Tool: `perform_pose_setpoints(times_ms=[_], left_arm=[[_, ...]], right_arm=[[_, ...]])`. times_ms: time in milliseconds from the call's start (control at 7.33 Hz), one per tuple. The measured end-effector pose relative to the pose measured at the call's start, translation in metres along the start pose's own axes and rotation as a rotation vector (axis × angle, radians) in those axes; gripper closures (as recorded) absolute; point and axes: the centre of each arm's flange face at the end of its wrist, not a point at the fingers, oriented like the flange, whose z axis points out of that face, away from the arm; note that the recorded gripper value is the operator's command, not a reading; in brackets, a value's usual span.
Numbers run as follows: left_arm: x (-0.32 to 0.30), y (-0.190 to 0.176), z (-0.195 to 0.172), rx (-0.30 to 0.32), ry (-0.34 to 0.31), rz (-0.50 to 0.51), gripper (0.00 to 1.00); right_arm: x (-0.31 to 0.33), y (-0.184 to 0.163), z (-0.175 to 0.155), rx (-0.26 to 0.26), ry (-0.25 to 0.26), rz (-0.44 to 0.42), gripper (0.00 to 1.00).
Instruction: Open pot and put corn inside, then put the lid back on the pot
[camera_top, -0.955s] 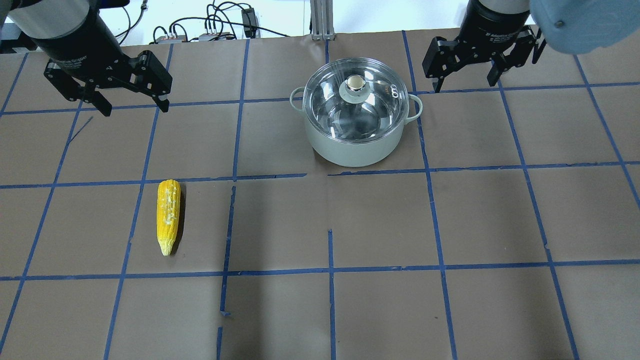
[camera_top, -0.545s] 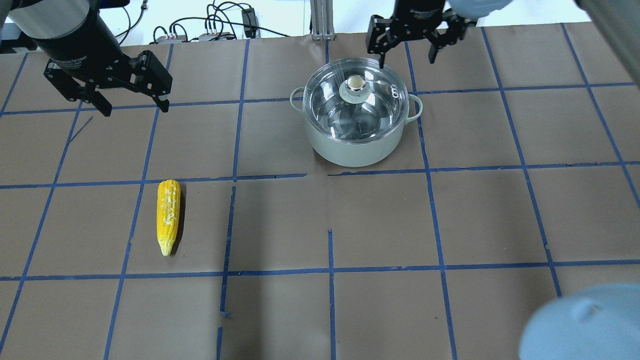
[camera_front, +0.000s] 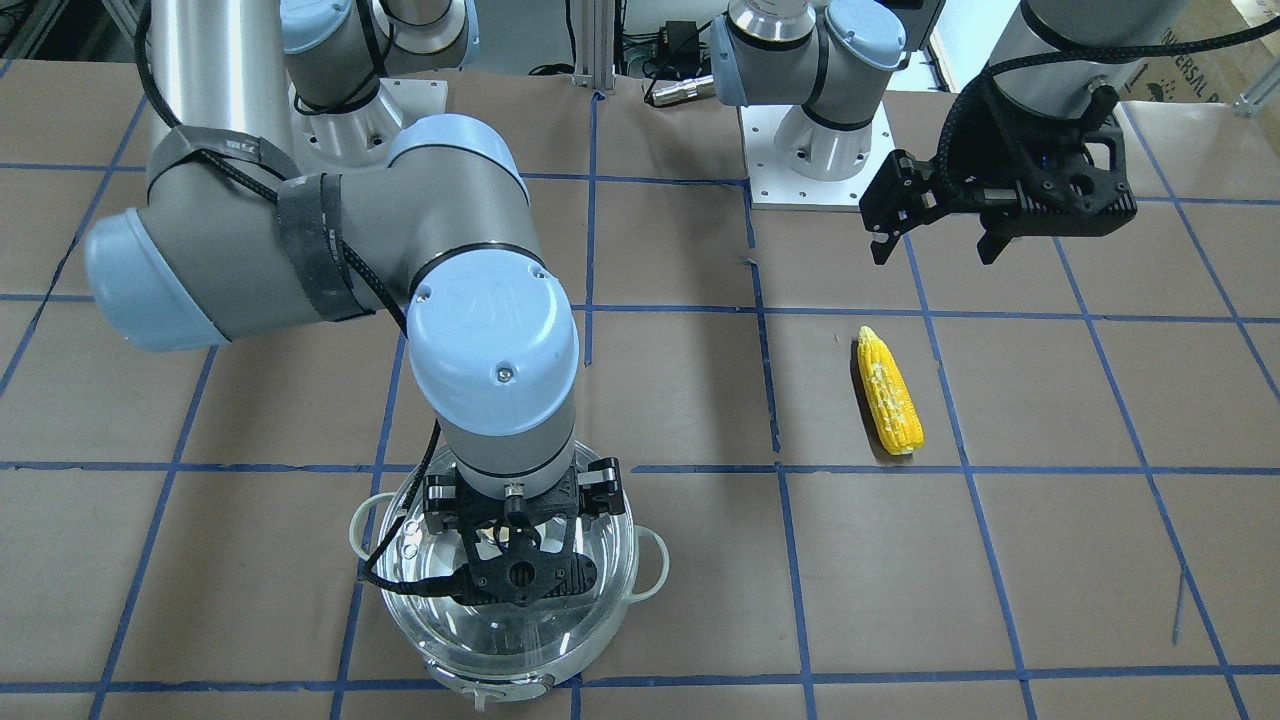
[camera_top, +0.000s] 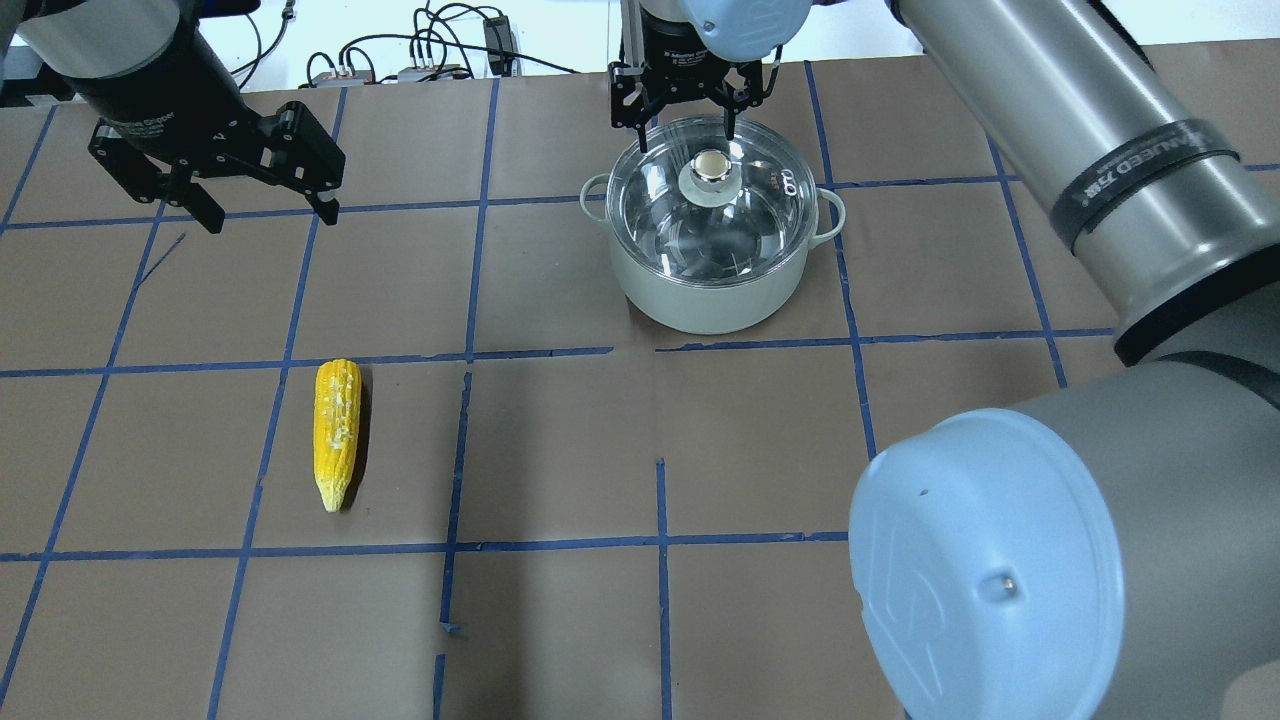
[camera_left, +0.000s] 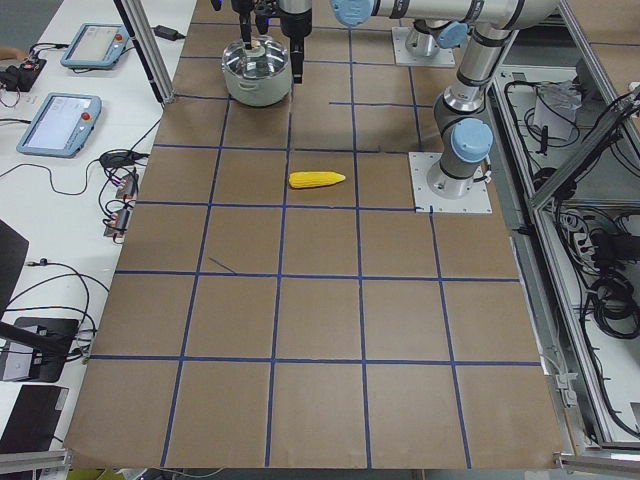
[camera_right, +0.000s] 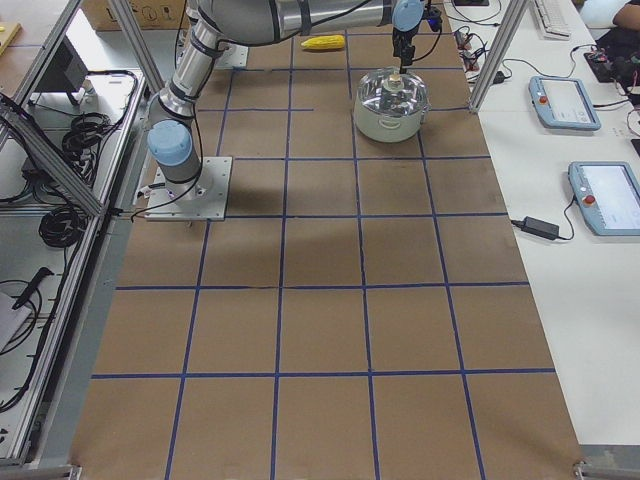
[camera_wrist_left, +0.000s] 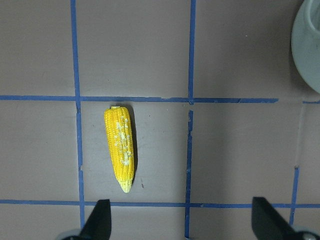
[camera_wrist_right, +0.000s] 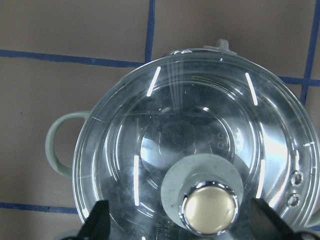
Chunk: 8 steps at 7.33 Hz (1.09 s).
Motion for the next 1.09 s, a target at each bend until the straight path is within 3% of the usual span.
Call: perform_pose_setpoints(times_ms=[545,818,1091], left_arm=[[0.0,0.0,0.0,0.0,0.0,0.0,0.0],[0.0,0.0,0.0,-0.001,0.0,0.0,0.0],[0.0,0.0,0.001,-0.002,0.0,0.0,0.0]], right_arm=[[0.01,0.009,0.017,-0.035,0.014,-0.029,0.04],[0.015,0.008,0.02,-0.035,0.015,-0.036,0.16],[0.016,0.007,0.021,-0.032,0.014,-0.042,0.37]])
